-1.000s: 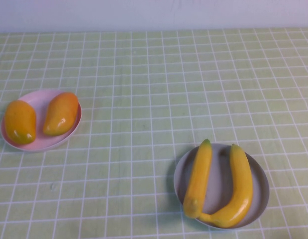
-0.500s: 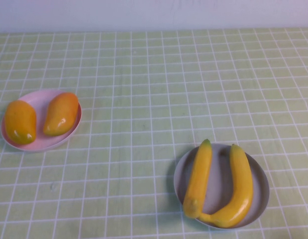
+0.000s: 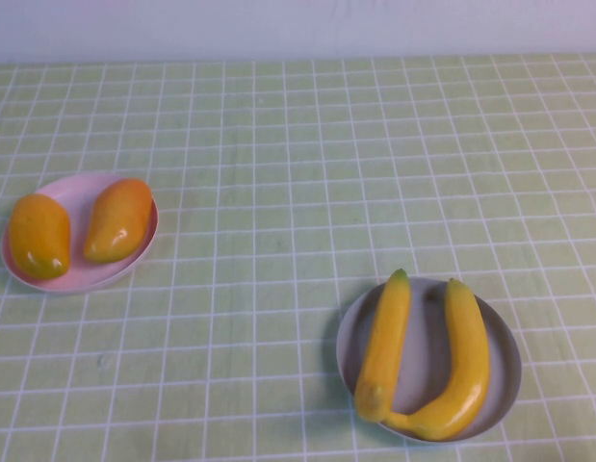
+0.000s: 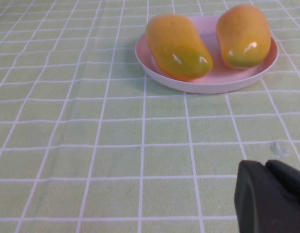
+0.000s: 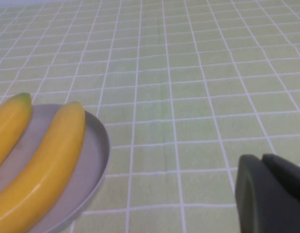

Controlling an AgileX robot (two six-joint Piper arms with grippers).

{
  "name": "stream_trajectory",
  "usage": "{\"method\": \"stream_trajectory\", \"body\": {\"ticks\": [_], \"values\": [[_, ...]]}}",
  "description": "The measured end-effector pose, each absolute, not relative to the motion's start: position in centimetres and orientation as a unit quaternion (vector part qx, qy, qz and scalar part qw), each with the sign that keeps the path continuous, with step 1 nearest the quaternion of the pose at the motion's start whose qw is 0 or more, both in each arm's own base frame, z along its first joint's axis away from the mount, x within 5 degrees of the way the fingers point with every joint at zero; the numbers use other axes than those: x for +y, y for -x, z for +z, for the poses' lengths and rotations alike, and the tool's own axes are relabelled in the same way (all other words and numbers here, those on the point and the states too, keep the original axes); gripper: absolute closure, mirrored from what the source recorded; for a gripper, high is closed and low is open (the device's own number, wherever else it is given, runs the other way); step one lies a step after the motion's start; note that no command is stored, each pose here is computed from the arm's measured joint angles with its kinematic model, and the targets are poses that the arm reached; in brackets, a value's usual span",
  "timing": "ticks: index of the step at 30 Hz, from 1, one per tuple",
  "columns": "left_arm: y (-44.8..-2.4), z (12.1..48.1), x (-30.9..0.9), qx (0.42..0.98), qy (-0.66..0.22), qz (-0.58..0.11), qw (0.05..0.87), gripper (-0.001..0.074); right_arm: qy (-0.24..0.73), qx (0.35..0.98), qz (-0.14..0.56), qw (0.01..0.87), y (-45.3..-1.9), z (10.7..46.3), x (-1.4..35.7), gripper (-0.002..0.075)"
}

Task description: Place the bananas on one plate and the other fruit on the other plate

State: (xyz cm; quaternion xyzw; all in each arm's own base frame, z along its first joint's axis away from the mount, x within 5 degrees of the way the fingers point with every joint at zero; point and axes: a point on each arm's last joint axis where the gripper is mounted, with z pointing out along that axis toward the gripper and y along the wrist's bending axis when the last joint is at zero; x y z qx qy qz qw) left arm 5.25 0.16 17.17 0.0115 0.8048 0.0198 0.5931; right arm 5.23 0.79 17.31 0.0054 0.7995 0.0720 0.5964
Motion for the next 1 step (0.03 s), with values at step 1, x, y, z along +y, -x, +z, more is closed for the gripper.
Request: {"method": "stream_trajectory", "body": {"ticks": [1], "values": [[-5.25, 17.17, 0.16, 0.805, -0.011, 0.020, 0.593, 0.0739, -0.005, 0.799, 0.072, 0.596, -5.23, 17.31, 0.79, 0.0741]]}}
